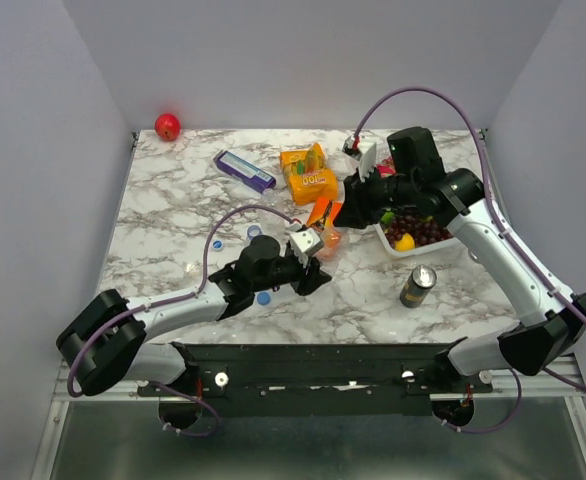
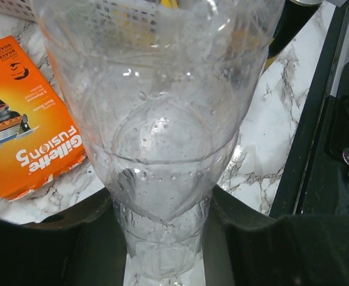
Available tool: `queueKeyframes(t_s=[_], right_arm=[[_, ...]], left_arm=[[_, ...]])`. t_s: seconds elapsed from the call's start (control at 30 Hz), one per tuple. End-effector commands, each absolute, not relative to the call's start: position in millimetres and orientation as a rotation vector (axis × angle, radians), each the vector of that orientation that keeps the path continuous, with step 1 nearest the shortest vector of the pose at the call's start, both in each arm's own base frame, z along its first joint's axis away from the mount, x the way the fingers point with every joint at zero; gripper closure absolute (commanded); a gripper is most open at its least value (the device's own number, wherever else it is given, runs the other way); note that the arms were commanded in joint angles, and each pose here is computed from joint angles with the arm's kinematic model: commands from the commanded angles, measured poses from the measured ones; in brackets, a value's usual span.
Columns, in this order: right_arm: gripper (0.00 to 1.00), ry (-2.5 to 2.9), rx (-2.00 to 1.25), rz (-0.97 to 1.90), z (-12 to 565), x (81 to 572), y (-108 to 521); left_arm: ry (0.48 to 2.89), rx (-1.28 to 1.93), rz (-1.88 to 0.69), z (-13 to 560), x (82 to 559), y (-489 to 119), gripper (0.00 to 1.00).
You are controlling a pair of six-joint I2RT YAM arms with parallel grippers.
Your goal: Screw on the bottle caps
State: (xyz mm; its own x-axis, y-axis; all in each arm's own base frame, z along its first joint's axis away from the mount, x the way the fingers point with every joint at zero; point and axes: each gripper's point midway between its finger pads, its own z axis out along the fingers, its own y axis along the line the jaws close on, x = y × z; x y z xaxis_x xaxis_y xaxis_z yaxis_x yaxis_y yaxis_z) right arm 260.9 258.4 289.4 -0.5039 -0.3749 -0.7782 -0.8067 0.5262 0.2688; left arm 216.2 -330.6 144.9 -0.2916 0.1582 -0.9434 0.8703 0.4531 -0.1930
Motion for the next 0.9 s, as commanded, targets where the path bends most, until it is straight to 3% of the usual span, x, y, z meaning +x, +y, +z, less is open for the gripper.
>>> queueKeyframes(t_s=[0.0,0.03,0.07,0.3,0.87], right_arm=[[0.99,2.094,-1.049,0.714,293,254,244],[1.00,2.048,-1.089,0.690,302,254,243],[1.00,2.008,-1.193,0.639,300,252,236],[1.00,1.934,-1.299,0.346,302,268,203],[1.00,1.820,-1.241,0.275,264,331,207]], left_arm=[[1.593,0.861,-0.948,193,224,-340,0.30],[1.577,0.892,-0.963,194,219,-340,0.19],[1.571,0.930,-0.949,192,217,-339,0.01],[1.586,0.979,-0.913,205,223,-329,0.01],[1.590,0.794,-0.831,307,250,-260,0.01]])
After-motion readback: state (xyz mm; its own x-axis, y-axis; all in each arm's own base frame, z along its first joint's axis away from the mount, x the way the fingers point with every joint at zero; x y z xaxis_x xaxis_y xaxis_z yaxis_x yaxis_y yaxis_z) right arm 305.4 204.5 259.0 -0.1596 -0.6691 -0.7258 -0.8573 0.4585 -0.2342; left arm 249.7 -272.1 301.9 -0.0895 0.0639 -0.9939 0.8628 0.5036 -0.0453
